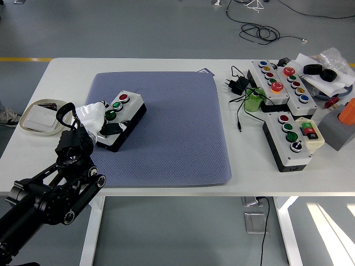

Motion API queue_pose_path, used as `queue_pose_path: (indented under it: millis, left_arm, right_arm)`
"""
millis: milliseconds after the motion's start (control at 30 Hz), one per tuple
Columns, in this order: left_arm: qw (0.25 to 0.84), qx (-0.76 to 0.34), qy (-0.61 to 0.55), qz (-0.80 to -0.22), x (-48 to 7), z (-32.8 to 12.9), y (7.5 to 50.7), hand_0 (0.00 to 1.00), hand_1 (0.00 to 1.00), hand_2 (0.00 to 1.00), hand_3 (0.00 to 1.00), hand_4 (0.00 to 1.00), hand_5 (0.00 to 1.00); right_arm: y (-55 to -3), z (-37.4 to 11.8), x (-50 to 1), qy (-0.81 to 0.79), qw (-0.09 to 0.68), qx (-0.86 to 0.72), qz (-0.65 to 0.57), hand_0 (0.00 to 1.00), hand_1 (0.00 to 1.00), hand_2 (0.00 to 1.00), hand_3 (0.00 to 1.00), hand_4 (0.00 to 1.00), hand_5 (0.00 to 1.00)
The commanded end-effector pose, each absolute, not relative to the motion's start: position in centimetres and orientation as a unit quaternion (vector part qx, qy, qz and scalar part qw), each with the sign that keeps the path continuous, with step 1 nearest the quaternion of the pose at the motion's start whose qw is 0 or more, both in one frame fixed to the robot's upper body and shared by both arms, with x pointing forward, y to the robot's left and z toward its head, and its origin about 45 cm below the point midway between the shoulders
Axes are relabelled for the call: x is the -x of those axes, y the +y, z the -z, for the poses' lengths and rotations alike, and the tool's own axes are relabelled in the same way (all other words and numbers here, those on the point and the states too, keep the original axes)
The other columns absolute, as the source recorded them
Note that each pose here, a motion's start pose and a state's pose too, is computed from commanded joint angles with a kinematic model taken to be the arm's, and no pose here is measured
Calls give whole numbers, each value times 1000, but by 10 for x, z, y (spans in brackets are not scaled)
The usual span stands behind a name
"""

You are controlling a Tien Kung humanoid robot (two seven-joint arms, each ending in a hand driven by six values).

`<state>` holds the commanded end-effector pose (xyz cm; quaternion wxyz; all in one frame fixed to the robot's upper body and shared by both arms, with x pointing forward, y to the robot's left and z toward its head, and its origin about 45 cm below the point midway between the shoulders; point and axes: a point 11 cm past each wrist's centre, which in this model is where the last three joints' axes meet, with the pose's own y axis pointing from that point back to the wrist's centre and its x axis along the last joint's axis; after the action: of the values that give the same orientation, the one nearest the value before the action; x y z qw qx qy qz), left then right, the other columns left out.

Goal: Pick up the button,place it on the desk,press the button,press the button

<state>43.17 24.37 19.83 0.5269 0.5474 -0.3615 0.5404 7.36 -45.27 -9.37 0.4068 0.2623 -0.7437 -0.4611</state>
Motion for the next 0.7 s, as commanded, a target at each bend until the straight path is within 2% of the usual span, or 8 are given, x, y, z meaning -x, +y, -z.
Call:
queue_pose_path:
  millis: [333, 700]
  left_arm:
    - [562, -454, -510, -466, -434, -232, 227, 109, 218, 159, 314, 656, 2]
    - [608, -347, -633, -330, -431, -248, 201, 109, 223, 168, 311, 657, 2]
  right_arm:
    - [-453, 94, -73, -744, 407, -262, 461, 787, 797, 817, 751, 412, 479]
    - [-453, 94, -74, -743, 408, -263, 461, 787, 797, 817, 751, 412, 479]
